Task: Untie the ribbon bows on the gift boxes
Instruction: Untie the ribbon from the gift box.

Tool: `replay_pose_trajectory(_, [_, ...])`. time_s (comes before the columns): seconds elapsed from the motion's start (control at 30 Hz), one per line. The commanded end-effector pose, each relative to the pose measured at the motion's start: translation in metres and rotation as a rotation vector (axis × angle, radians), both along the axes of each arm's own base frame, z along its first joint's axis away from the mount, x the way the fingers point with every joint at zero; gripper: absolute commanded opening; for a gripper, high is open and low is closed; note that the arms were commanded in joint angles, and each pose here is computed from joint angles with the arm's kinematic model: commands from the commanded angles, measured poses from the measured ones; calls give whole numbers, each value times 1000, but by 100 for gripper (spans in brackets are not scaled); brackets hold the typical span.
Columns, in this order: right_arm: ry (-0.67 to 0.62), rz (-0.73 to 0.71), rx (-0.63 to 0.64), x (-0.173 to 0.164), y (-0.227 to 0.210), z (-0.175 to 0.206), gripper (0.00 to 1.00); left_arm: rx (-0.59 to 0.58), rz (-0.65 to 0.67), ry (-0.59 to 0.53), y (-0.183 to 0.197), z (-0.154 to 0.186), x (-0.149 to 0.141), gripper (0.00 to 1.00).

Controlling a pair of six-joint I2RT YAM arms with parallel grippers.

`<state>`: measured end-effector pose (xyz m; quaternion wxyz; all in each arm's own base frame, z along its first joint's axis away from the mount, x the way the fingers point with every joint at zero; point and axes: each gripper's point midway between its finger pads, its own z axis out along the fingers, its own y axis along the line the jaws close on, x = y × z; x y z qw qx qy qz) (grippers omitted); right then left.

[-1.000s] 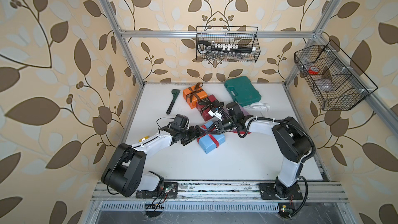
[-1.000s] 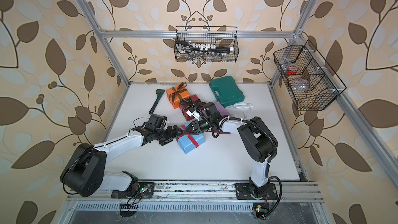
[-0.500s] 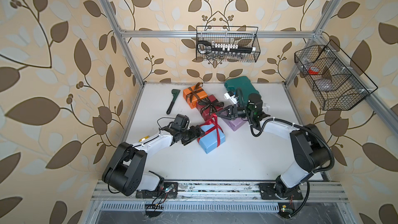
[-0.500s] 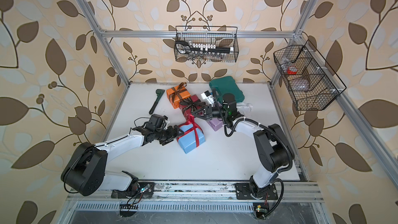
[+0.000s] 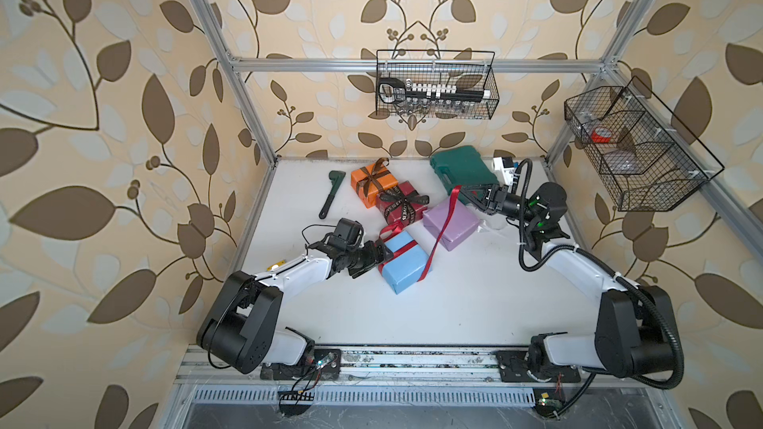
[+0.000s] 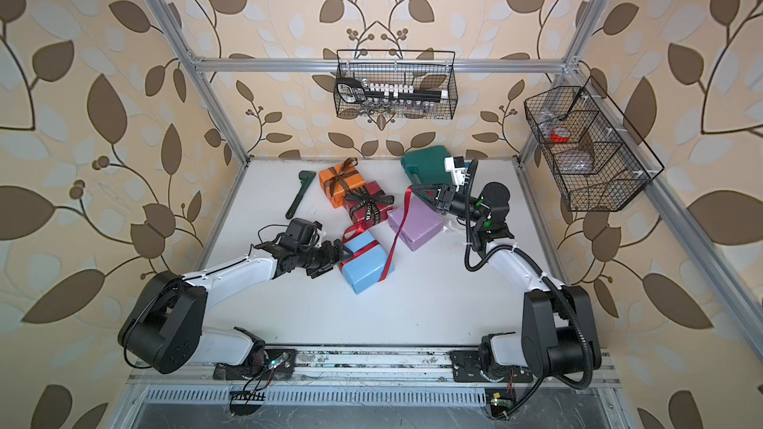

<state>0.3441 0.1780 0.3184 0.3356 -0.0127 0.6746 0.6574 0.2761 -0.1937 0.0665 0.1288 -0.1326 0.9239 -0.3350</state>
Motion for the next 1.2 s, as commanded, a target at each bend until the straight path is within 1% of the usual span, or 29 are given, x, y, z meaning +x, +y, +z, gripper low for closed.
replay_pose_trajectory(0.0, [60,-61,-57,-10,-8,-28,23,55,-2,64,5,-15,-10,91])
replay_pose_trajectory(0.1, [134,-120,-153,-25,-17,-62,23,56,-6,62,4,-14,-9,91])
replay_pose_trajectory(0.13, [180,-162,-207,-29,-24,-78,24,57,-8,64,4,-15,-9,91])
replay_pose_trajectory(0.23, [335,-349,-449,-37,-58,-130,25,53,-12,63,3,-14,-8,91])
replay_pose_trajectory(0.27, [372,-385,-522,-43,-68,-145,27,51,-12,62,2,-13,-7,91])
replay_pose_trajectory(0.3, [404,-405,-566,-47,-74,-156,32,51,-13,62,2,-13,-7,91])
replay_pose_trajectory(0.37, [482,-379,-676,-59,-81,-182,52,50,-12,56,2,-12,-6,91])
replay_pose_trajectory(0.4, [515,-361,-719,-64,-82,-191,58,50,-12,54,2,-11,-6,91])
replay_pose_trajectory(0.43, [548,-343,-774,-69,-85,-201,63,50,-11,52,2,-10,-6,91])
replay_pose_trajectory(0.5, [575,-334,-829,-73,-88,-210,67,45,-13,50,1,-8,-6,91])
replay_pose_trajectory(0.6, [543,-332,-815,-71,-84,-205,68,36,-9,23,0,4,-1,92])
replay_pose_trajectory(0.7, [517,-293,-774,-68,-68,-198,68,18,-12,-34,-4,30,9,95])
replay_pose_trajectory(0.8, [503,-196,-711,-74,-36,-193,67,5,-26,-109,-7,61,21,99])
replay_pose_trajectory(0.87, [501,-132,-685,-84,-15,-196,67,-7,-51,-177,-11,83,31,99])
replay_pose_trajectory(0.9, [500,-103,-679,-90,-6,-197,67,4,-54,-197,-11,88,36,99])
replay_pose_trajectory(1.0, [505,-47,-659,-106,14,-201,67,18,-88,-254,-14,96,50,99])
replay_pose_trajectory(1.1, [485,14,-571,-117,38,-198,67,-7,-153,-284,-25,96,60,99])
replay_pose_trajectory(1.13, [480,32,-534,-119,46,-196,67,-9,-173,-269,-29,85,64,99])
replay_pose_trajectory(1.17, [476,43,-504,-119,53,-195,67,-9,-180,-270,-31,80,67,99])
